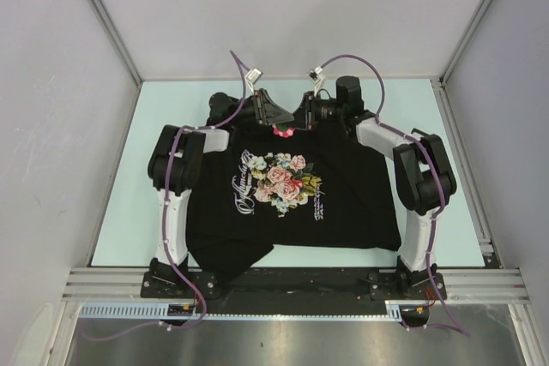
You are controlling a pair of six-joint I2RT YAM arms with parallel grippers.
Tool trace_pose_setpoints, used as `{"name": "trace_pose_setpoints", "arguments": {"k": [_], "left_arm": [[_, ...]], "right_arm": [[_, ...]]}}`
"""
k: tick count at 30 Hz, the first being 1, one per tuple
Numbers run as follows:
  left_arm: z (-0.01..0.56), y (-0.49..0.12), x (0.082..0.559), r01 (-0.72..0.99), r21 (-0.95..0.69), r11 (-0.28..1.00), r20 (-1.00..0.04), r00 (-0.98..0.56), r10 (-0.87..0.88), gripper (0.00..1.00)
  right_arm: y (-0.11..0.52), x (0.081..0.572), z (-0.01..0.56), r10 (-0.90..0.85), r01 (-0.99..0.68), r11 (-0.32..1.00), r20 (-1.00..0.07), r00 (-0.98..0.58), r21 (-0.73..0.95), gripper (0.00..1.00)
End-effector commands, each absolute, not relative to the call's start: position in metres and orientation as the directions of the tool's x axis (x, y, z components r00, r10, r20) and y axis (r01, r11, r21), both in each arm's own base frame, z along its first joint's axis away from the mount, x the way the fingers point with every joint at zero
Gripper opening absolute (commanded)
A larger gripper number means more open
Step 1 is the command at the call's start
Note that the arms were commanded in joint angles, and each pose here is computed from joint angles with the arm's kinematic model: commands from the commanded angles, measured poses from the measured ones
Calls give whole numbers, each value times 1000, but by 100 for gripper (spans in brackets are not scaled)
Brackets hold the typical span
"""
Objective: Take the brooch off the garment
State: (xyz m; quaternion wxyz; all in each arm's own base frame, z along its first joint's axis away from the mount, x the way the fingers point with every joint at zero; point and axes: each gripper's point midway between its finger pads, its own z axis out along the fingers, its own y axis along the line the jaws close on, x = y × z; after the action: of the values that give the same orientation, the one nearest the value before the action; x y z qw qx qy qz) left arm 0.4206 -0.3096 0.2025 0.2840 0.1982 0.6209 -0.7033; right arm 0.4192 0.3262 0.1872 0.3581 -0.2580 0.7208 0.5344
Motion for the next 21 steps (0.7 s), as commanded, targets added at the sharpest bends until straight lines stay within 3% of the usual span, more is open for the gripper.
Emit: {"name": "trace_pose_setpoints", "arguments": {"k": [1,6,12,21], "left_arm": [[277,-336,346,864,-441,-241,-855,-487,-179,52],[289,-303,348,891,-409,-197,-860,-449,-244,62],[288,-248,365,903,-428,-38,-843,-414,-345,64],[276,-220,387,845,-517,138,-792,-411,-452,58]], "right_arm": [[350,413,206,67,-788,242,-820,-569,567,0],[340,419,202,89,-772,252,-808,-582,584,0],[329,427,196,102,-747,257,-786,-610,613,0],[314,436,194,144,-697,235,-733,-664,678,0]]}}
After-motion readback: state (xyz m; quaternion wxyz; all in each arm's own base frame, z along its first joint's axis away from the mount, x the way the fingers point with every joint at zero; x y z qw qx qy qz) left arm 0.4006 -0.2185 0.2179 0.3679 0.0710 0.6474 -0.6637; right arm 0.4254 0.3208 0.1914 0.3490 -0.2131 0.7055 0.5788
